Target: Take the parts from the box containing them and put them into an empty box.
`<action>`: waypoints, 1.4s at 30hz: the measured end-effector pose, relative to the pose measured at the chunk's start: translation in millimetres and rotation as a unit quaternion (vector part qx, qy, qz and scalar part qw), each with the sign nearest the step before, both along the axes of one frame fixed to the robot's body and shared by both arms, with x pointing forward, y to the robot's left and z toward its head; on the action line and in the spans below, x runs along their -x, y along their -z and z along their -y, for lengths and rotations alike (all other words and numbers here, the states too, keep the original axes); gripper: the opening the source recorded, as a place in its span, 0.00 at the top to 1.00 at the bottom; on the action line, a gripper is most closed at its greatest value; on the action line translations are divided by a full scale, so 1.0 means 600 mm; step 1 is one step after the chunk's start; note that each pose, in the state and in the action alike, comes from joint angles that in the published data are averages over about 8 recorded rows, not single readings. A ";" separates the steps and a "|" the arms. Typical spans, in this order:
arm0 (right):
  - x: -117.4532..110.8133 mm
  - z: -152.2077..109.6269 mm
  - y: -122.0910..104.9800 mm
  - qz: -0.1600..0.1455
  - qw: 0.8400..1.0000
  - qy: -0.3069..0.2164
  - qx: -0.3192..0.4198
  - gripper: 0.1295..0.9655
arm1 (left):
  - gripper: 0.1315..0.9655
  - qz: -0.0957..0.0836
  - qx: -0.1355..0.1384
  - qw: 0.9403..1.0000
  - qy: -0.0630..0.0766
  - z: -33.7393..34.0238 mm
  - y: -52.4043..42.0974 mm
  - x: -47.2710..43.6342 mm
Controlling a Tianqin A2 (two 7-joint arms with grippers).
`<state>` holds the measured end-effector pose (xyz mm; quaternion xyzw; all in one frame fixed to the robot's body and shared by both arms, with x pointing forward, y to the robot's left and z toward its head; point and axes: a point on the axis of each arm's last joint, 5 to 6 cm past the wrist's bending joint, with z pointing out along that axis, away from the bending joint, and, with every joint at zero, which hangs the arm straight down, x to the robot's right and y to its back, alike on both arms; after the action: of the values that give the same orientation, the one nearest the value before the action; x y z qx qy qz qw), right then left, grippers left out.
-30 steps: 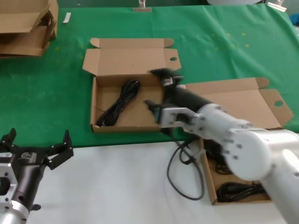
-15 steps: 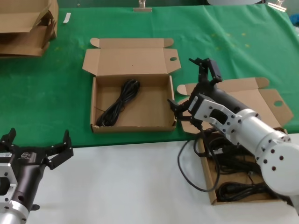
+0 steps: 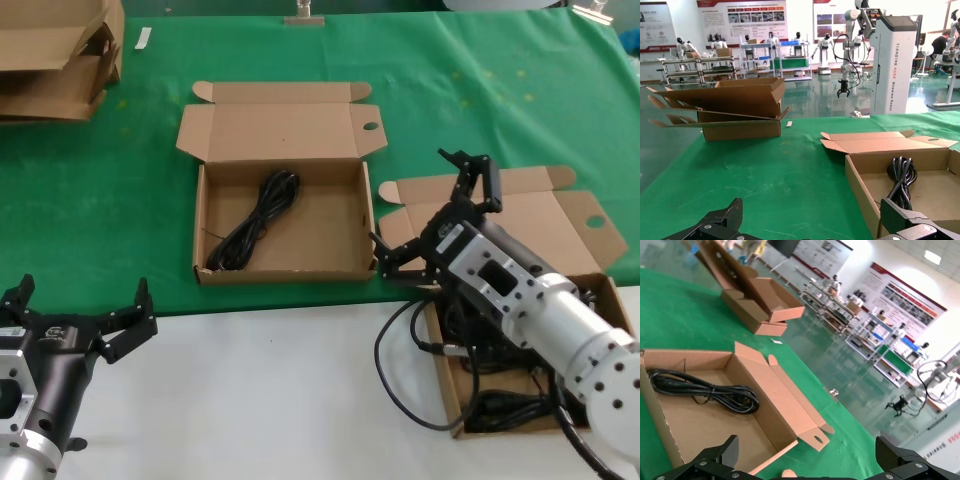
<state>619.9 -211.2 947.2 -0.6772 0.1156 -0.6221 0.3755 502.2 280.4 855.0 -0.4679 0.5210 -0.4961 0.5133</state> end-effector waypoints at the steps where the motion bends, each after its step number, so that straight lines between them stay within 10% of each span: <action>1: 0.003 0.002 0.003 -0.002 1.000 0.001 -0.007 0.04 | 0.00 0.000 0.000 1.000 0.000 0.000 0.000 0.000; 42: 0.135 0.085 0.121 -0.072 0.950 0.094 -0.289 0.00 | 0.00 0.000 0.000 1.000 0.000 0.000 0.000 0.000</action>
<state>539.0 -262.1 874.4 -0.5685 0.3802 -0.5440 0.4861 502.2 280.4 855.0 -0.4679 0.5210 -0.4961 0.5133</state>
